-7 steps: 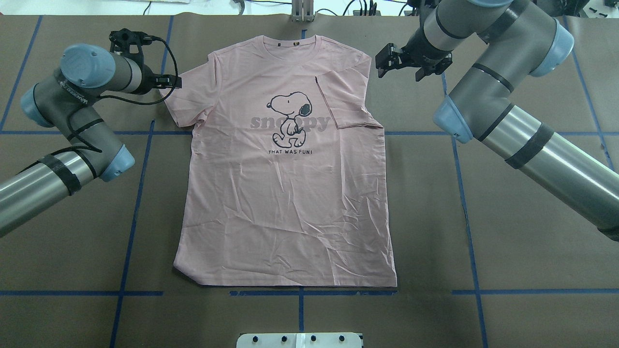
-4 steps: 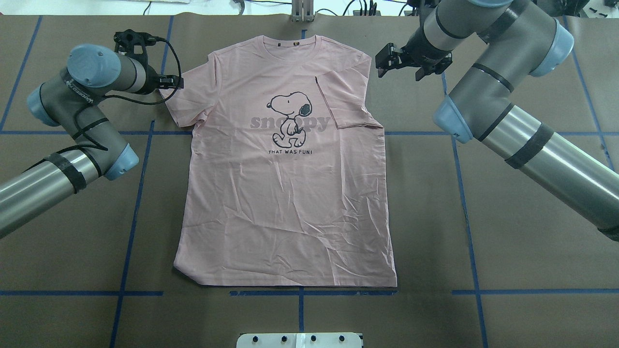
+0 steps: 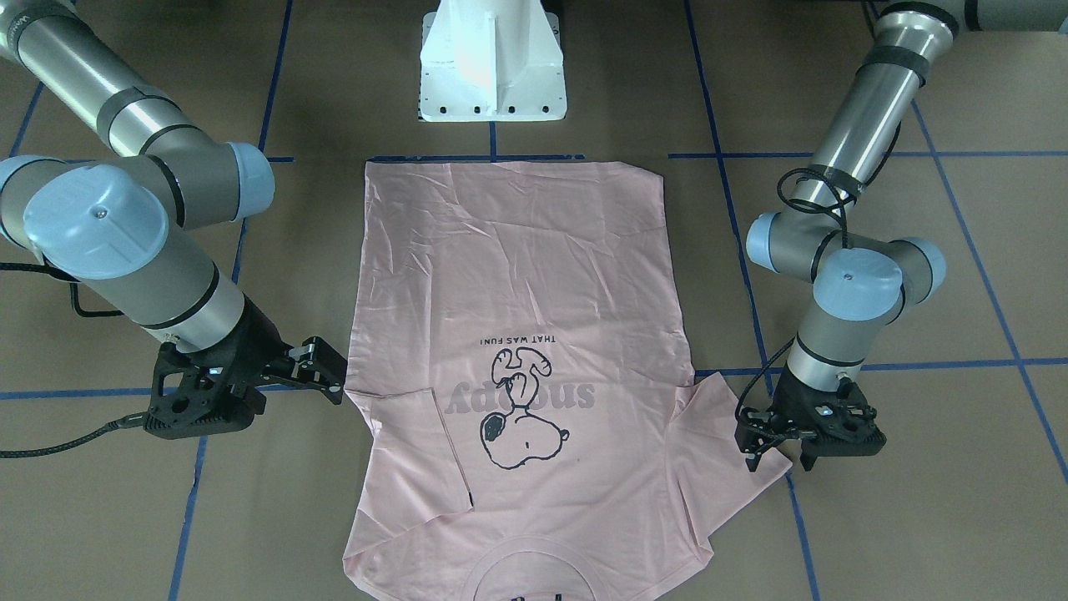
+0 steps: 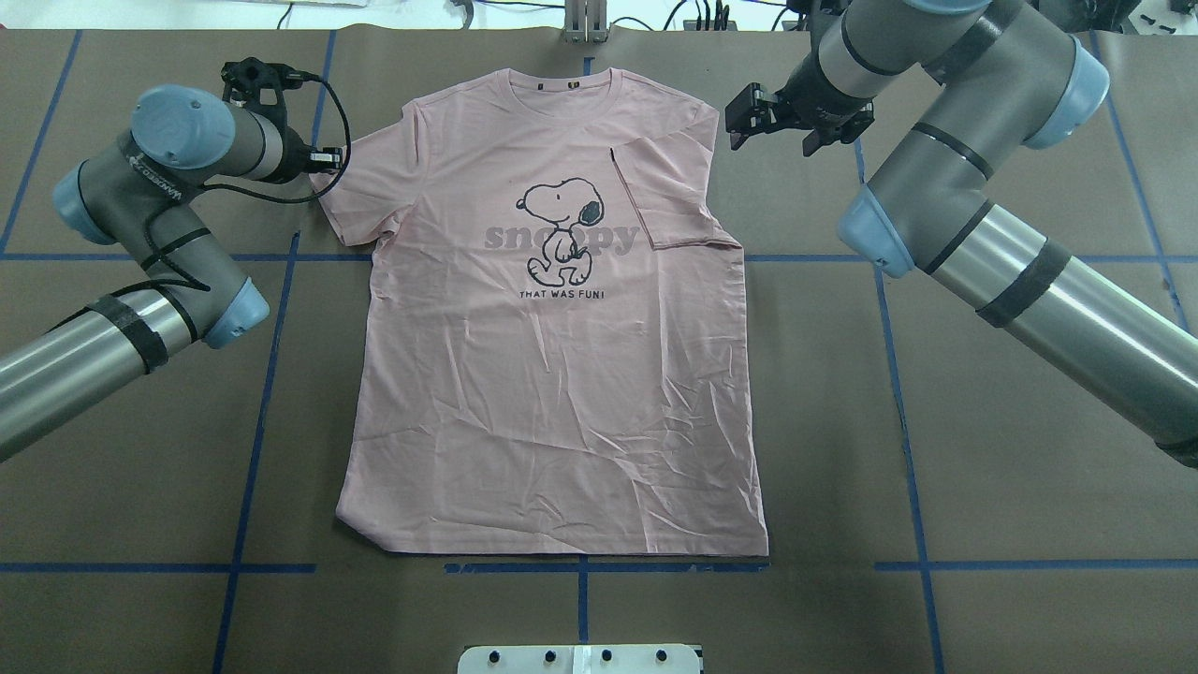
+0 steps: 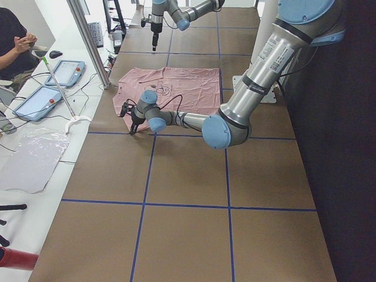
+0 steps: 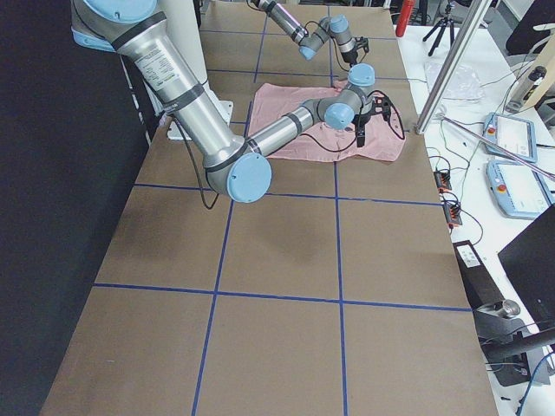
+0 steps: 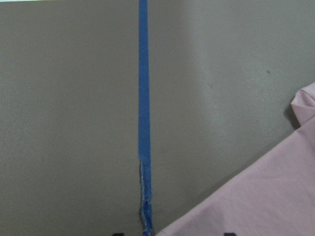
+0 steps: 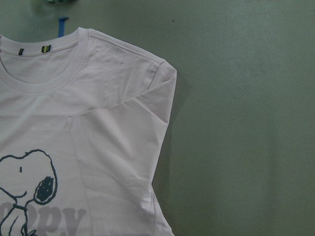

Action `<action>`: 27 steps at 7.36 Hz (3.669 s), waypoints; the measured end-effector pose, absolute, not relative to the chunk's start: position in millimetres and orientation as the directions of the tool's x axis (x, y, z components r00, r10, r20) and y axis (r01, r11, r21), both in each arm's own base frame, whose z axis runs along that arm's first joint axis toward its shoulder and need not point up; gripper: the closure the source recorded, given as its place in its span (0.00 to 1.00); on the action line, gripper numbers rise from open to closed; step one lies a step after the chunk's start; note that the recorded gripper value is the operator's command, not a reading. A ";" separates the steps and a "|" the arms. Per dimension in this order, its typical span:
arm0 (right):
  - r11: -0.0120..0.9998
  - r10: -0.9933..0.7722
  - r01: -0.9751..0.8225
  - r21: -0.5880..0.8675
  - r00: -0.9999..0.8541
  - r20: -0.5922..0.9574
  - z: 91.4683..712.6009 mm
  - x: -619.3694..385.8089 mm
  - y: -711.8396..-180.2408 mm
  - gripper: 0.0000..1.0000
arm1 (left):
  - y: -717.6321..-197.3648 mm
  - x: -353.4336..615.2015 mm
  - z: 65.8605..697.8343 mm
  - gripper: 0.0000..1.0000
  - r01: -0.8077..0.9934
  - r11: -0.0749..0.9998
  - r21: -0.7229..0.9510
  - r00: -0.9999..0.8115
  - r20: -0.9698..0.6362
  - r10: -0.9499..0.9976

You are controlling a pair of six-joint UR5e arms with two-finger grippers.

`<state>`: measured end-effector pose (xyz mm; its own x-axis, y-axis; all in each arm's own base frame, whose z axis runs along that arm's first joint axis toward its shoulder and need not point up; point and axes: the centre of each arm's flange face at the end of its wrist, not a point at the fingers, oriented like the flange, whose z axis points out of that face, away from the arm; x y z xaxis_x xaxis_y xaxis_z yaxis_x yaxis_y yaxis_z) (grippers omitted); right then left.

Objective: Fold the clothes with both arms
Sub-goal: 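Release the sleeve and raise the right gripper while the left arm approaches, then fold the other sleeve inward with the left gripper while the right arm withdraws, then move both grippers down to the shirt hem corners nearest the robot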

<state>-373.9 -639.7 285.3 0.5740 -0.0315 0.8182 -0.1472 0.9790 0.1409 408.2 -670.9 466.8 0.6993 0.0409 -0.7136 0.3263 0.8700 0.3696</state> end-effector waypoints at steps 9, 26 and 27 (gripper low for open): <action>0.978 -0.037 -0.148 0.147 0.570 0.821 289.0 -372.7 -629.9 0.00 | -622.6 481.7 288.8 1.00 0.385 0.912 0.144 0.561 -0.821 -0.107; 0.987 0.132 -0.155 -0.046 0.609 0.782 346.0 -428.5 -316.1 0.00 | -435.2 398.1 293.9 0.00 0.204 0.966 0.161 0.614 -0.790 0.002; 0.987 0.128 -0.158 -0.036 0.620 0.774 344.4 -451.5 -282.5 0.00 | -430.0 394.2 297.2 0.00 0.205 0.965 0.163 0.617 -0.787 0.002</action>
